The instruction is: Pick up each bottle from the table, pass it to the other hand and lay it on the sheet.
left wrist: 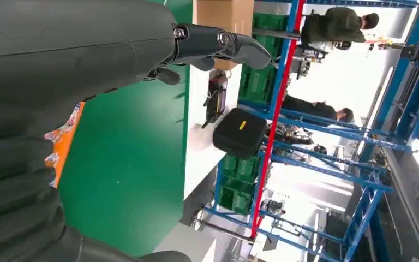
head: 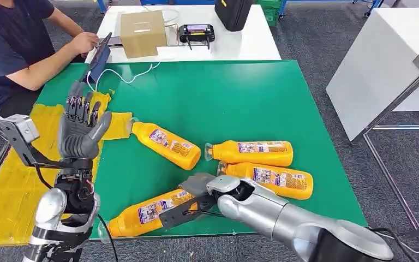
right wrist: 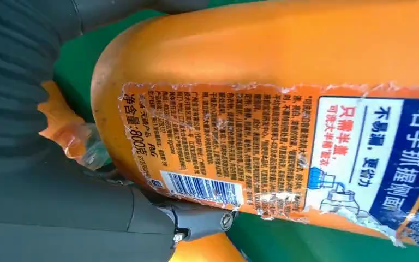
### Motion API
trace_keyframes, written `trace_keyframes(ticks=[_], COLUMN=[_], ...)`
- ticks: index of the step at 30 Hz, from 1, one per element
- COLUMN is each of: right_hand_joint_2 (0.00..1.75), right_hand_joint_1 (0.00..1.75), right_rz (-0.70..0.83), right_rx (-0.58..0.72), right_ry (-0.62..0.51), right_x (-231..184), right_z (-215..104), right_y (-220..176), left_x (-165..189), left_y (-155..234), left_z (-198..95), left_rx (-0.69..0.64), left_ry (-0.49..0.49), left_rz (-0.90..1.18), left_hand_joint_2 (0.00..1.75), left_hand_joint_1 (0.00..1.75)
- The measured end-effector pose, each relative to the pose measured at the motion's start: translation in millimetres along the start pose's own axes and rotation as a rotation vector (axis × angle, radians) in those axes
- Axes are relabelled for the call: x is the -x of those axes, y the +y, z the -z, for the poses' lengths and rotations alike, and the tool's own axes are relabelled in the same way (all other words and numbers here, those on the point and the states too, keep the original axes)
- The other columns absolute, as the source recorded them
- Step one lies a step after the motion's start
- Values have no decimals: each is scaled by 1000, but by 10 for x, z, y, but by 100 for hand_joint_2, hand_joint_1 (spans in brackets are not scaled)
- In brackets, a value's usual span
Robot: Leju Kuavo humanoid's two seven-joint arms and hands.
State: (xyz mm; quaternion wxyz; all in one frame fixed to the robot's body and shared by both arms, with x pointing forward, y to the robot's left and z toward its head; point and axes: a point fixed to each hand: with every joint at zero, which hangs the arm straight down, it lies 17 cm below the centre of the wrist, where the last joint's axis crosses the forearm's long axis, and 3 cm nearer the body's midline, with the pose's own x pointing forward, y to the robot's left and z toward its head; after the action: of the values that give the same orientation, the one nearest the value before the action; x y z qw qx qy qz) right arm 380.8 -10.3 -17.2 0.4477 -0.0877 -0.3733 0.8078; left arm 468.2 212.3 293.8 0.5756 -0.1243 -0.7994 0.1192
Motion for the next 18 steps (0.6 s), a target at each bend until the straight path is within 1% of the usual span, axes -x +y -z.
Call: trace_keyframes(ticks=[2,3,6,9,11,13,15,18], right_hand_joint_2=[175,175,175,175,175,175,175,175], right_hand_joint_1=[175,175,175,175,175,175,175,175], right_rz=[40,83,304,542,683,831,965,1062], right_rx=[18,39,149,264,305,336,379,445], right_ry=[3,6,29,17,-11,-73,-145,-206], right_x=[24,31,149,288,323,234,151,103], right_z=[14,25,39,-20,-84,-173,-299,-478], right_y=[-29,-51,-119,-177,-152,-101,-140,-221], left_x=[-4,-7,-63,-218,-396,-605,-808,-941], left_y=[15,36,194,485,713,977,1254,1561], left_z=[6,8,-19,-82,-131,-181,-235,-321], left_rx=[-8,-18,-75,-160,-233,-315,-395,-469], left_ry=[-1,-3,-34,-104,-181,-259,-325,-360], left_rz=[0,1,21,63,109,148,168,175], left_hand_joint_2=[175,175,175,175,175,175,175,175], left_hand_joint_1=[0,0,0,0,0,0,0,0])
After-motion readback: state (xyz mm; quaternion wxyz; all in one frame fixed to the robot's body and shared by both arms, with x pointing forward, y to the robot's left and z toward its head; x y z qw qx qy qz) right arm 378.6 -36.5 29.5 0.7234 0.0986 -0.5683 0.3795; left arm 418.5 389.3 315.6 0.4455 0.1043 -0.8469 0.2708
